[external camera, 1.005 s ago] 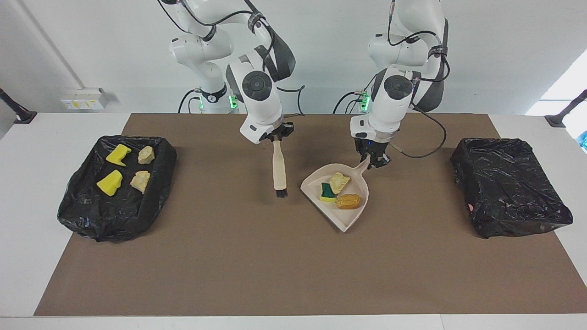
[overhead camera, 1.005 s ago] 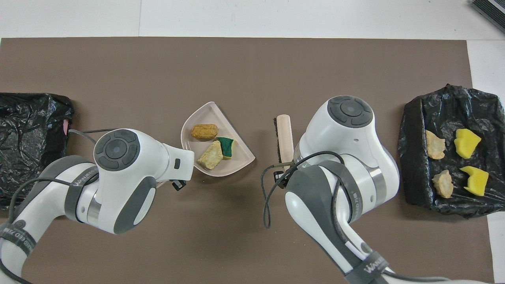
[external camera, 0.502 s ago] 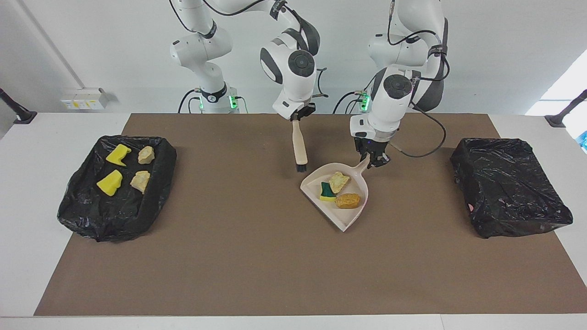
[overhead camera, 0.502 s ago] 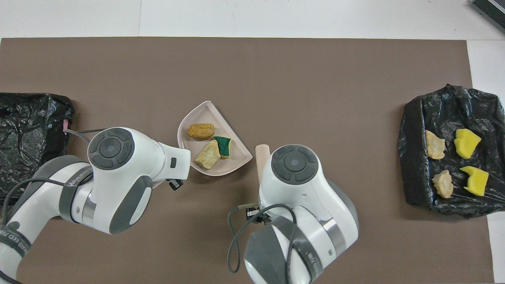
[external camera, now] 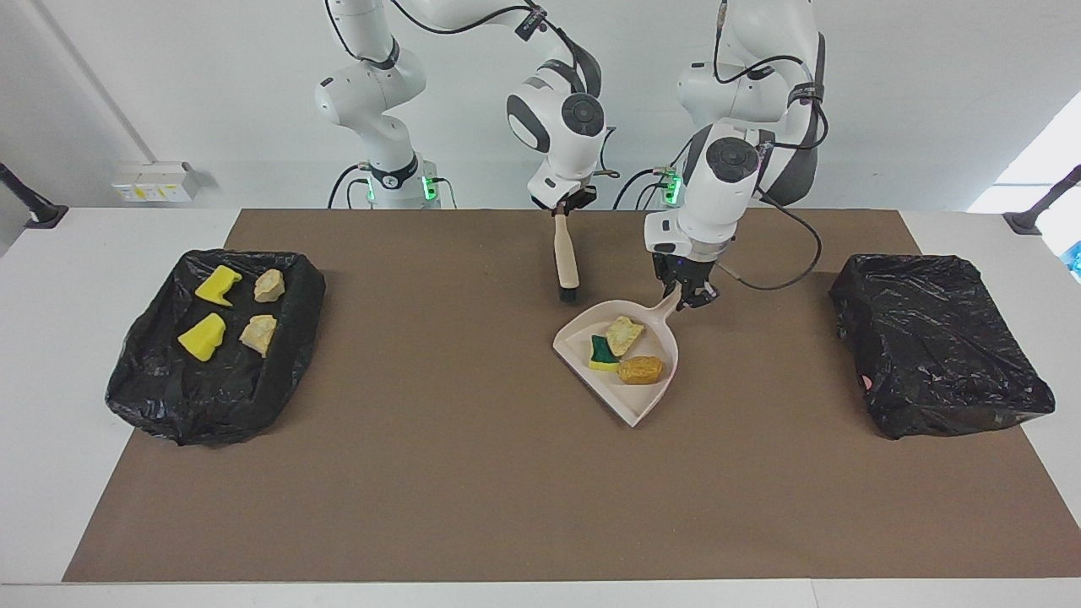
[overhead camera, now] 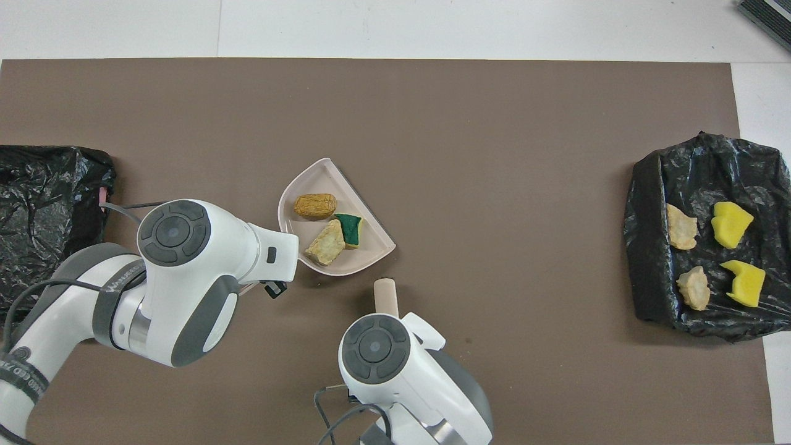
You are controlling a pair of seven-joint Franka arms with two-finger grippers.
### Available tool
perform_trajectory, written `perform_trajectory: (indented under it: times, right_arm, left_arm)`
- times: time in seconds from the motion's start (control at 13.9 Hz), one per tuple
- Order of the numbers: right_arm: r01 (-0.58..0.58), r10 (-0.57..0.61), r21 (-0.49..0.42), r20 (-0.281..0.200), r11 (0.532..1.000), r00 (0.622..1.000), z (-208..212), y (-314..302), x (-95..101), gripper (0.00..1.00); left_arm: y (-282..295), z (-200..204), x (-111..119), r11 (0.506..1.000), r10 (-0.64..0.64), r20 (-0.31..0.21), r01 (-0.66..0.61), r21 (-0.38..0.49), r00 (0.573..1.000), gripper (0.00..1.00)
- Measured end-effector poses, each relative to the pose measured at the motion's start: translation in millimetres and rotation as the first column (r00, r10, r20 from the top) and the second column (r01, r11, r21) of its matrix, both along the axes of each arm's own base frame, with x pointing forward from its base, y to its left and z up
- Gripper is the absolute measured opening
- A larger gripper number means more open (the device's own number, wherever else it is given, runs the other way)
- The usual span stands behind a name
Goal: Sweep and dump trash in bin
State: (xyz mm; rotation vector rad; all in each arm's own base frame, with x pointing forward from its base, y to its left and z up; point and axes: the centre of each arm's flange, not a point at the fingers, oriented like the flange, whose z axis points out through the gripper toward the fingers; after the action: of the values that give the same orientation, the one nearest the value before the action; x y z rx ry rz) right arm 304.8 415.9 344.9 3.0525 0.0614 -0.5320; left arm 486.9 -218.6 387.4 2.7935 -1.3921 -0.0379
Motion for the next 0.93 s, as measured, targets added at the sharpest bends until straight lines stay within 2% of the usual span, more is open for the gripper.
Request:
perform_trajectory:
  times: [0.14, 0.29, 0.43, 0.5, 0.65, 0.79, 0.93]
  right_arm:
    - [0.009, -0.009, 0.004, 0.0, 1.0, 1.0, -6, -2, -1.7, 0.26]
    - [0.025, -0.025, 0.031, 0.02, 0.999, 0.999, -9, -1, 0.3, 0.26]
    - [0.027, -0.028, 0.042, 0.031, 0.999, 0.999, -11, -2, 1.0, 0.26]
    - [0.027, -0.029, 0.043, 0.031, 0.999, 0.999, -11, -1, 1.2, 0.32]
    - [0.03, -0.032, 0.051, 0.037, 0.998, 0.999, -7, 0, 4.4, 0.54]
    - [0.037, -0.04, 0.067, 0.048, 0.997, 0.998, 4, 3, 12.0, 0.77]
    - [0.051, -0.054, 0.073, 0.05, 0.996, 0.997, 18, 1, 25.7, 0.96]
  left_arm:
    - [20, 4, 10, 0.998, 0.063, -0.003, -0.063, -0.028, 0.998, 0.31]
    - [45, 20, 25, 0.992, 0.113, 0.023, -0.112, -0.051, 0.993, 0.31]
    - [77, 43, 38, 0.997, 0.058, 0.05, -0.055, -0.059, 0.997, 0.31]
    - [94, 52, 40, 0.998, -0.022, 0.04, 0.024, -0.055, 0.999, 0.31]
    - [122, 65, 36, 0.983, -0.176, -0.002, 0.176, -0.054, 0.984, 0.31]
    - [148, 71, 24, 0.938, -0.343, -0.062, 0.338, -0.078, 0.937, 0.31]
    - [161, 69, 12, 0.896, -0.441, -0.097, 0.431, -0.106, 0.892, 0.31]
